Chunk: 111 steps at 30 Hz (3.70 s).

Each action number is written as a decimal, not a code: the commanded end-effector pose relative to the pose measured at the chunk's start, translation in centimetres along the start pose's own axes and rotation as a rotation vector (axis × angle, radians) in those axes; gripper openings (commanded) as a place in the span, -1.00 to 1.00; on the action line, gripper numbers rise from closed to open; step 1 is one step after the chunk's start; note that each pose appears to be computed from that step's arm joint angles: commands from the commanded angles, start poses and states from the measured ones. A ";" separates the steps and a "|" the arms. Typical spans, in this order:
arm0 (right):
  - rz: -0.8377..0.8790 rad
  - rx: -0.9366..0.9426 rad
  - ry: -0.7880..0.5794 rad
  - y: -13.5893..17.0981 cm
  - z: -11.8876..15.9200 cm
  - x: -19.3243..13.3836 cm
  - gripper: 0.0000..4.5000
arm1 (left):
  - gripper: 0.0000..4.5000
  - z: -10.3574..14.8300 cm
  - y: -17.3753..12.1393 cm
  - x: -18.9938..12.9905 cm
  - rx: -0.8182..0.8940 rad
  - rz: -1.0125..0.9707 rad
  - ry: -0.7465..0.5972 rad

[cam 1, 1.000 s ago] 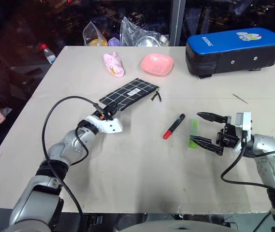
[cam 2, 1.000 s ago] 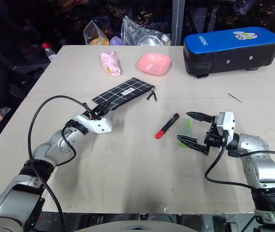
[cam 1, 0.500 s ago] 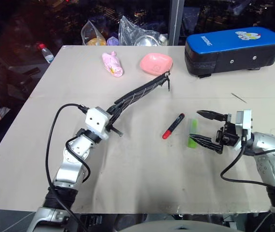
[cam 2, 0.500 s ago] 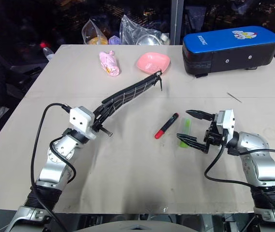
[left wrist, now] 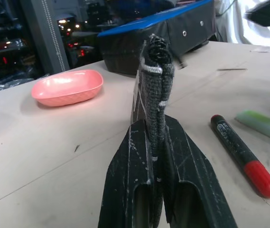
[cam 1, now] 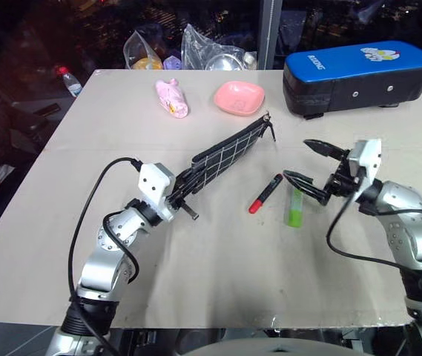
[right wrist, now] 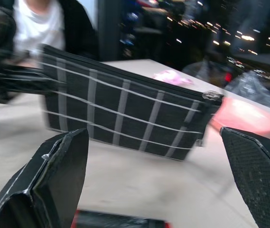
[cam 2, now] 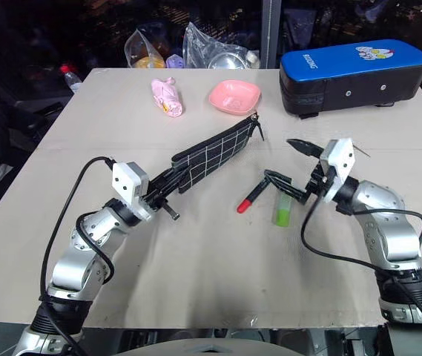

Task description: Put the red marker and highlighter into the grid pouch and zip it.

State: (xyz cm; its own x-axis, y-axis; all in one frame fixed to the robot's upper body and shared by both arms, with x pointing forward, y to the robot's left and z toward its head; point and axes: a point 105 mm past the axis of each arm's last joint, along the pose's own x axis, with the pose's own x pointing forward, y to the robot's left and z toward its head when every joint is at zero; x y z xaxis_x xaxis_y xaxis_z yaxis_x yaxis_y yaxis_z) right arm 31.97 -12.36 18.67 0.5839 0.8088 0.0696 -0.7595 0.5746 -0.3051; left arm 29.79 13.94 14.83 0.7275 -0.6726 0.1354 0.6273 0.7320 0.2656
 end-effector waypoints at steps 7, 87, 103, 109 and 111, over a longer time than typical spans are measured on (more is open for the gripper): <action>0.186 -0.391 0.132 0.0 0.9 4.0 1.00 | -0.90 0.7 -1.2 -0.8 0.144 -0.112 0.008; 0.042 0.145 0.195 -2.0 0.5 6.6 -1.00 | -0.98 0.9 -1.5 0.5 0.174 -0.129 -0.024; 0.282 0.151 0.211 4.0 1.8 6.9 -1.00 | -0.98 1.3 -1.2 1.8 0.206 -0.049 -0.062; 0.267 0.168 0.212 3.8 1.9 6.8 -1.00 | -0.98 1.9 -0.2 1.9 0.199 0.043 -0.095; 0.261 0.170 0.211 3.6 1.9 6.8 -1.00 | -0.98 1.9 -0.1 2.0 0.200 0.059 -0.099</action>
State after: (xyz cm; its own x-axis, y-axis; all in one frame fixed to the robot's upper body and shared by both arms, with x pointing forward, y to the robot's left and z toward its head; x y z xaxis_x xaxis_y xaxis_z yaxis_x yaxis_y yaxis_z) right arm 33.21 -4.95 18.37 0.4152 0.8777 -0.2392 -0.9096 0.4047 -0.0939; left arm 30.70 12.51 15.60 0.7342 -0.6499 0.1964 0.5389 0.7338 0.4136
